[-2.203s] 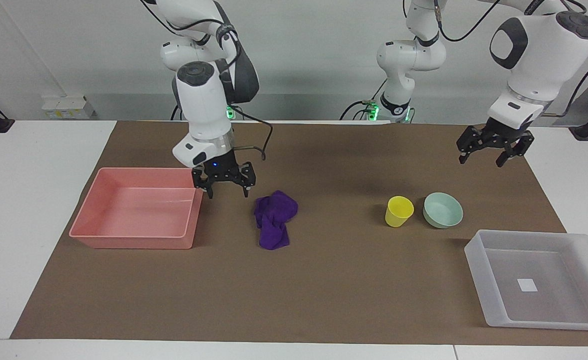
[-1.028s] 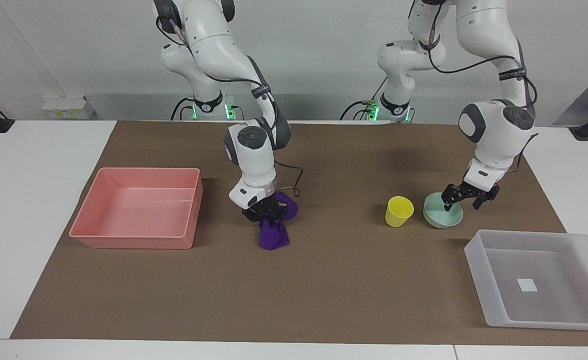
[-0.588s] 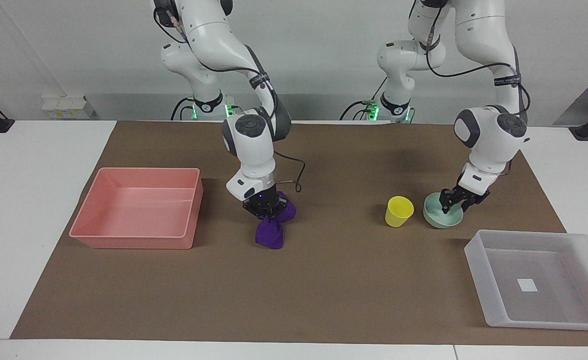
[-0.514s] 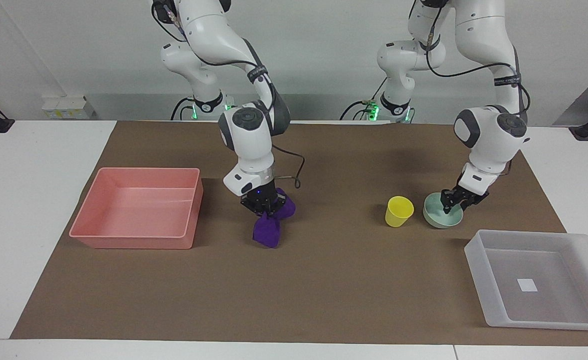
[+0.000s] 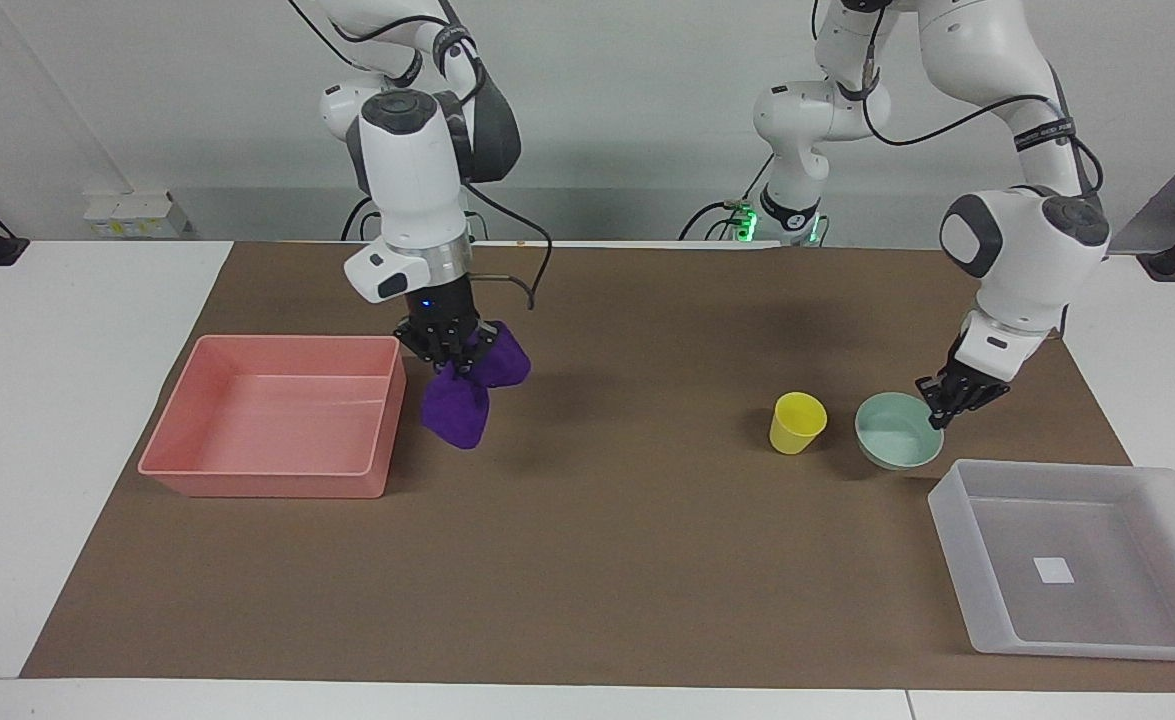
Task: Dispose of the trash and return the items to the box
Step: 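Carry the cloth into the pink box while the left gripper lifts the bowl, then release the cloth in the pink box while the left gripper drops the bowl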
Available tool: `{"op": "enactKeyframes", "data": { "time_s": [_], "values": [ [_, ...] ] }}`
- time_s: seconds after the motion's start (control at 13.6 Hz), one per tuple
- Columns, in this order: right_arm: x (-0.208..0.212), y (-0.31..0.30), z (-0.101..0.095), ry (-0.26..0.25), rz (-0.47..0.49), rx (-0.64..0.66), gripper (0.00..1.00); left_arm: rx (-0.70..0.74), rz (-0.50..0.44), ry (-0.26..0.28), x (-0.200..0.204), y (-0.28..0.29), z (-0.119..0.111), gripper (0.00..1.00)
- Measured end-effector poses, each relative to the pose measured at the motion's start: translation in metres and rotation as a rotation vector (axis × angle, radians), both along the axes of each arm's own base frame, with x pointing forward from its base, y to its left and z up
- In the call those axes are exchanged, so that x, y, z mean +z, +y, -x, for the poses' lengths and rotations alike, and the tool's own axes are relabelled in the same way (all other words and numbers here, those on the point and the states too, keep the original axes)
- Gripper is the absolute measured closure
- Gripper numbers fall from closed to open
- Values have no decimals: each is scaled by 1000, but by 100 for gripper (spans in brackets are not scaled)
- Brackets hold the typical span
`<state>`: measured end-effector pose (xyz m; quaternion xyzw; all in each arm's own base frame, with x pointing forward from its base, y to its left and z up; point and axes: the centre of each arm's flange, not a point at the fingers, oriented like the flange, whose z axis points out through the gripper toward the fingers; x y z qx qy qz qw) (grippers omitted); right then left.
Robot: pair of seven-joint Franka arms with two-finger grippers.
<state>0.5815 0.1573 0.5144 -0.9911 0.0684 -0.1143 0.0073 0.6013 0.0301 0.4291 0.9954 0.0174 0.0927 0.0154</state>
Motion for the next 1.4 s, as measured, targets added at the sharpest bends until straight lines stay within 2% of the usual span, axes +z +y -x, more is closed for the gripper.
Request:
{"op": "enactKeyframes", "data": {
  "time_s": [0.29, 0.66, 0.81, 1.03, 1.18, 1.4],
  "values": [
    [15, -103, -3, 40, 58, 63, 93, 15, -9, -91, 46, 12, -41, 98],
    [-28, -223, 0, 90, 101, 120, 93, 56, -56, -167, 56, 55, -99, 98],
    [-63, -245, 1, 113, 99, 107, 93, 73, -80, -188, 46, 76, -125, 98],
    [-123, -246, 4, 132, 94, 111, 93, 97, -92, -207, 12, 99, -146, 98],
    [-156, -242, 10, 138, 91, 120, 93, 102, -95, -211, -17, 105, -152, 98],
    [-169, -242, 15, 150, 88, 121, 93, 119, -102, -194, -56, 121, -148, 98]
  ]
}}
